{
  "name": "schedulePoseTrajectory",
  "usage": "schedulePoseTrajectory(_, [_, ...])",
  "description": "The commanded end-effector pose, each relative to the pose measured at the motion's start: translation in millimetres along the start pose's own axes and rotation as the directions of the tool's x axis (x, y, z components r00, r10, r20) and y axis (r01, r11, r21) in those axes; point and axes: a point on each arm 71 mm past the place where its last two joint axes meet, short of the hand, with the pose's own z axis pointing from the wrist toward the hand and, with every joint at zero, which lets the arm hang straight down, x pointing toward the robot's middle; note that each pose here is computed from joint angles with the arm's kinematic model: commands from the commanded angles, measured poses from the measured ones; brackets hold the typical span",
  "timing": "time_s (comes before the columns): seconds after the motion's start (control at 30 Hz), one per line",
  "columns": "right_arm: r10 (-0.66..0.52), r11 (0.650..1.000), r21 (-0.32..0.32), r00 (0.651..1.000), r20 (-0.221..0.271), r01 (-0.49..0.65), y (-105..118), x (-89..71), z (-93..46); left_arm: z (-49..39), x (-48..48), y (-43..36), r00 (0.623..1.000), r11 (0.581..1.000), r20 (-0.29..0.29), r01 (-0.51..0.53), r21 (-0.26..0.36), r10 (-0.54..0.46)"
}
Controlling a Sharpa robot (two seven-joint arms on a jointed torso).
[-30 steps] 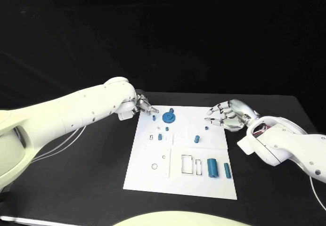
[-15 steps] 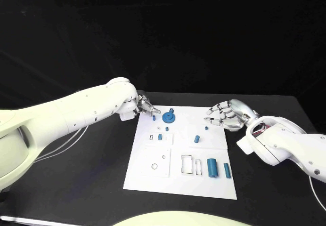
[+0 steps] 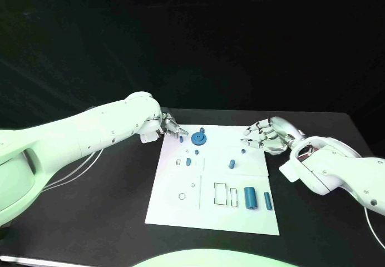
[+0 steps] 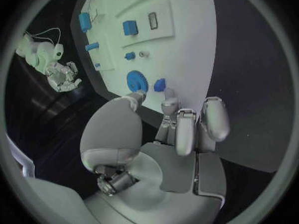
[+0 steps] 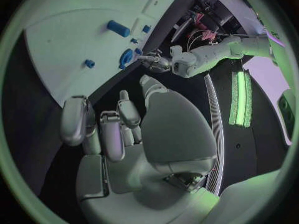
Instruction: Assemble the parts on the task board
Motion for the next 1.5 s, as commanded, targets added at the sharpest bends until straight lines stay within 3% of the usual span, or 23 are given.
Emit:
schedulePoseTrajectory(0.03, [-0.005,1.000,-0.013,1.000,-0.004,0.005,1.6,0.9,0.2,0.5,3.9,-4.9,0.999,1.000,-0.039,-0.013,0.022,0.013])
schedulePoseTrajectory(1.5, [-0.007,1.000,-0.013,1.000,-0.004,0.007,1.4,1.1,1.2,4.6,9.1,-6.8,0.997,0.999,-0.073,-0.010,0.030,0.012])
